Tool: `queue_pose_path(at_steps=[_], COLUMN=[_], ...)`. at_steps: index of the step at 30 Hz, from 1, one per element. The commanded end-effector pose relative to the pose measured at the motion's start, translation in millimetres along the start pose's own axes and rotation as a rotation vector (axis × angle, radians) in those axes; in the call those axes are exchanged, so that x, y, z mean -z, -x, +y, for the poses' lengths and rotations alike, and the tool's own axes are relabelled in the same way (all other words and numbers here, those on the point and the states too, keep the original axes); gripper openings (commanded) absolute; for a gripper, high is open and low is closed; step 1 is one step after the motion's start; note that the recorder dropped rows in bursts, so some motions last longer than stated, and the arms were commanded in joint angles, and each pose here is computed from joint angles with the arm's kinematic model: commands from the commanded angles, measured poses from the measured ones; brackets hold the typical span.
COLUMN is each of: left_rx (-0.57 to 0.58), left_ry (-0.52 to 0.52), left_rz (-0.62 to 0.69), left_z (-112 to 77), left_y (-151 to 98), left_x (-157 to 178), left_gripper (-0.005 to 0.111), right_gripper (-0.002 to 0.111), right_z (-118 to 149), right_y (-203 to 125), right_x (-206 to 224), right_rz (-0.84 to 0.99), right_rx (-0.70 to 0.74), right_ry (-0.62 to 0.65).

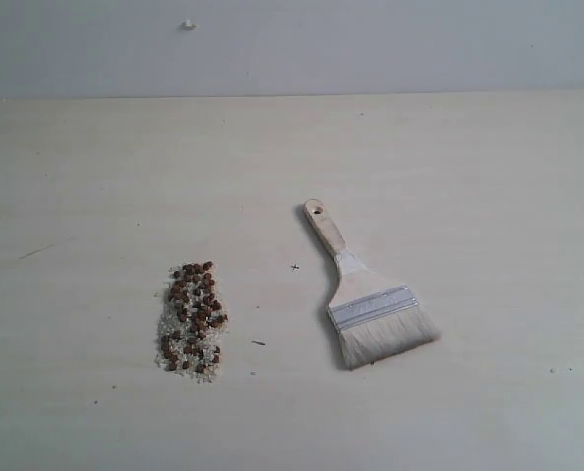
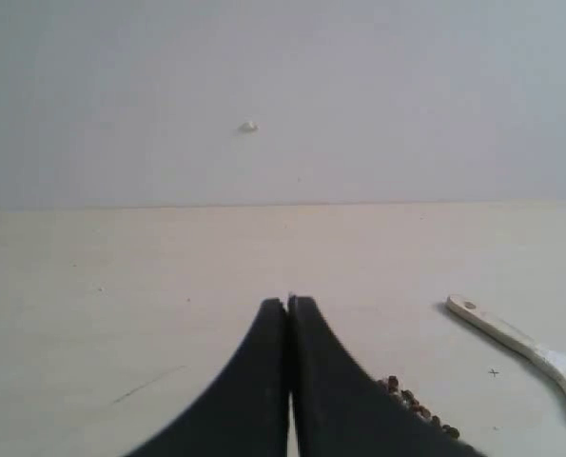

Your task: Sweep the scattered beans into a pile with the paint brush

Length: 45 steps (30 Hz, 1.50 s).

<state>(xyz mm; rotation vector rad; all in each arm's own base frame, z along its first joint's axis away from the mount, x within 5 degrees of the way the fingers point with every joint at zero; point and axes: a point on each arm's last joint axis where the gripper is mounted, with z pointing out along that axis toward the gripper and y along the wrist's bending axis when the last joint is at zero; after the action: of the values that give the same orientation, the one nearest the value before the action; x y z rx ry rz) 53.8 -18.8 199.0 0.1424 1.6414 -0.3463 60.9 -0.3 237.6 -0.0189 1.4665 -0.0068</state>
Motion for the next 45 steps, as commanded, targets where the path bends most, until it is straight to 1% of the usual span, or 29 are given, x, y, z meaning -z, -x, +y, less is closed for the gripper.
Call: queue_pose_path(at_steps=[1, 5, 9, 12, 15, 26, 45], left_rx=[0.014, 0.014, 0.014, 0.014, 0.014, 0.014, 0.014], left_ry=[-0.008, -0.008, -0.008, -0.008, -0.008, -0.008, -0.008], left_rz=[-0.017, -0.017, -0.017, -0.017, -0.017, -0.017, -0.017], left_z=[-0.6, -0.6, -0.6, -0.6, -0.6, -0.6, -0.6], left_y=[2, 2, 2, 2, 2, 2, 2], left_x=[1, 1, 1, 1, 1, 1, 1], left_gripper=[0.000, 0.000, 0.000, 0.000, 0.000, 0.000, 0.000], right_gripper=[0.000, 0.000, 0.000, 0.000, 0.000, 0.000, 0.000], right_z=[1, 4, -1, -3, -3, -3, -2], right_y=[-3, -8, -16, -18, -22, -33, -34], right_x=[0, 2, 7, 11, 11, 14, 15], right_rz=[0.016, 0.069, 0.148, 0.160, 0.196, 0.333, 0.336], right_rx=[-0.016, -0.098, -0.107, -0.108, -0.110, -0.079, -0.096], right_ry=[0.013, 0.029, -0.056, -0.105, -0.123, -0.119, -0.116])
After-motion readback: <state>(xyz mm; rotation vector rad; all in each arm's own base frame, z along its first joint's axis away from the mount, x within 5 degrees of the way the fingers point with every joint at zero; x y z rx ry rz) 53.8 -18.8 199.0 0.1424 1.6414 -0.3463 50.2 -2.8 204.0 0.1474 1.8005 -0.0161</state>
